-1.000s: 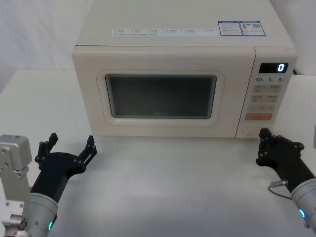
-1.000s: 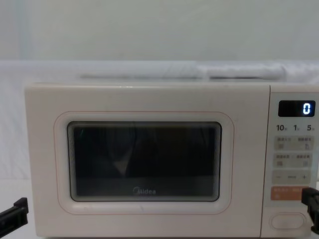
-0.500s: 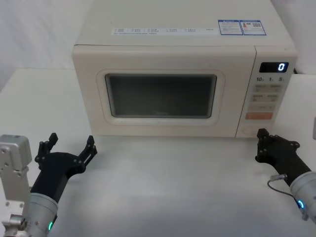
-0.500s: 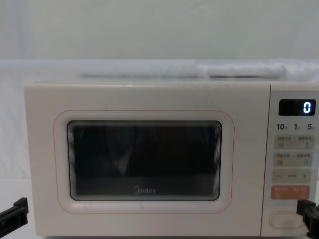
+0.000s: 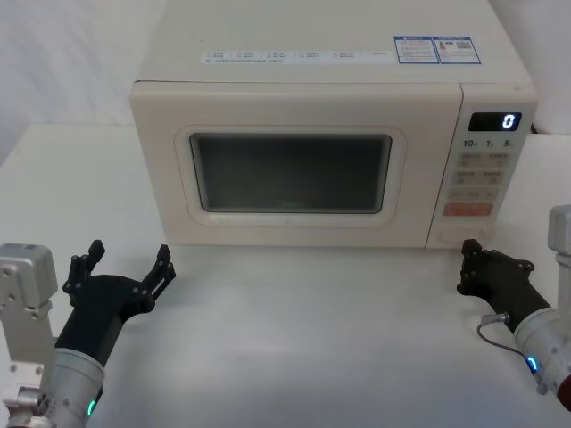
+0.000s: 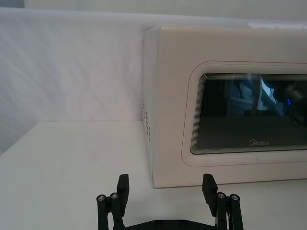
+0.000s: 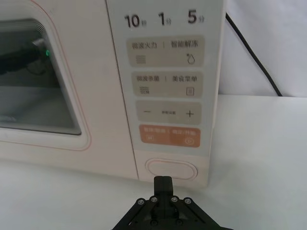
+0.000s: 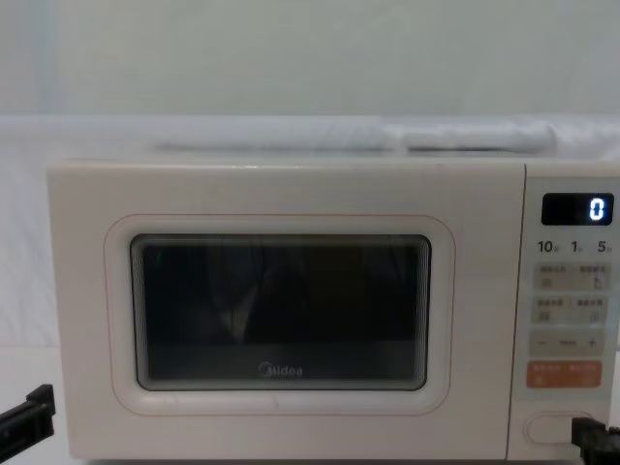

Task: Press the button to open the microwave door with one hand; close the microwave door with the other hand.

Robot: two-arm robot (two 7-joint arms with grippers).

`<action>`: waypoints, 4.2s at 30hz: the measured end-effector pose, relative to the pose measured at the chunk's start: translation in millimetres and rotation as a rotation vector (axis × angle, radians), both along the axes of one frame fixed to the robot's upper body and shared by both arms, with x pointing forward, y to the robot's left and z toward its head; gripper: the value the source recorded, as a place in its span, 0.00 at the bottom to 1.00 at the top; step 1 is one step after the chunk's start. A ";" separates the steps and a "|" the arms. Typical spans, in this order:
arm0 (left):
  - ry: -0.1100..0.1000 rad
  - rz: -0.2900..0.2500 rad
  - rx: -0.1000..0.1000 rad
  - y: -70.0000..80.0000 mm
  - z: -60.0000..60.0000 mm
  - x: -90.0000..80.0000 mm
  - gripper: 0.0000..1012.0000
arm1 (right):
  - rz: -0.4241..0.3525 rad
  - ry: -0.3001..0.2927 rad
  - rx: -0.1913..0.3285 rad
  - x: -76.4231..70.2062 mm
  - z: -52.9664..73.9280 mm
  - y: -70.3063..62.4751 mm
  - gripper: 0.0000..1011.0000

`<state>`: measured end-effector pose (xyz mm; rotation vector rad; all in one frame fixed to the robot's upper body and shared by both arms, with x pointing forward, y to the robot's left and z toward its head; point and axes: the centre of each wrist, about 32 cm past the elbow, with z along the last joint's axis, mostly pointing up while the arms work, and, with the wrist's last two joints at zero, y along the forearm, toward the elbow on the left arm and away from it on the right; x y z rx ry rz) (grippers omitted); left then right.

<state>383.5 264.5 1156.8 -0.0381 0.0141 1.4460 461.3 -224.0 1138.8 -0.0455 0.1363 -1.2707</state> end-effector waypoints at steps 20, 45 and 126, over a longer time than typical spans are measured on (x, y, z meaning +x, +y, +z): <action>0.000 0.000 0.000 0.0 0.0 0.0 0.99 | -0.013 0.021 -0.017 20.1 -5.3 10.1 0.00; 0.000 0.000 0.000 0.0 0.0 0.0 0.99 | -0.045 0.007 -0.031 27.8 -8.4 14.1 0.00; 0.000 0.000 0.000 0.0 0.0 0.0 0.99 | -0.046 0.021 -0.031 26.6 -10.6 9.8 0.00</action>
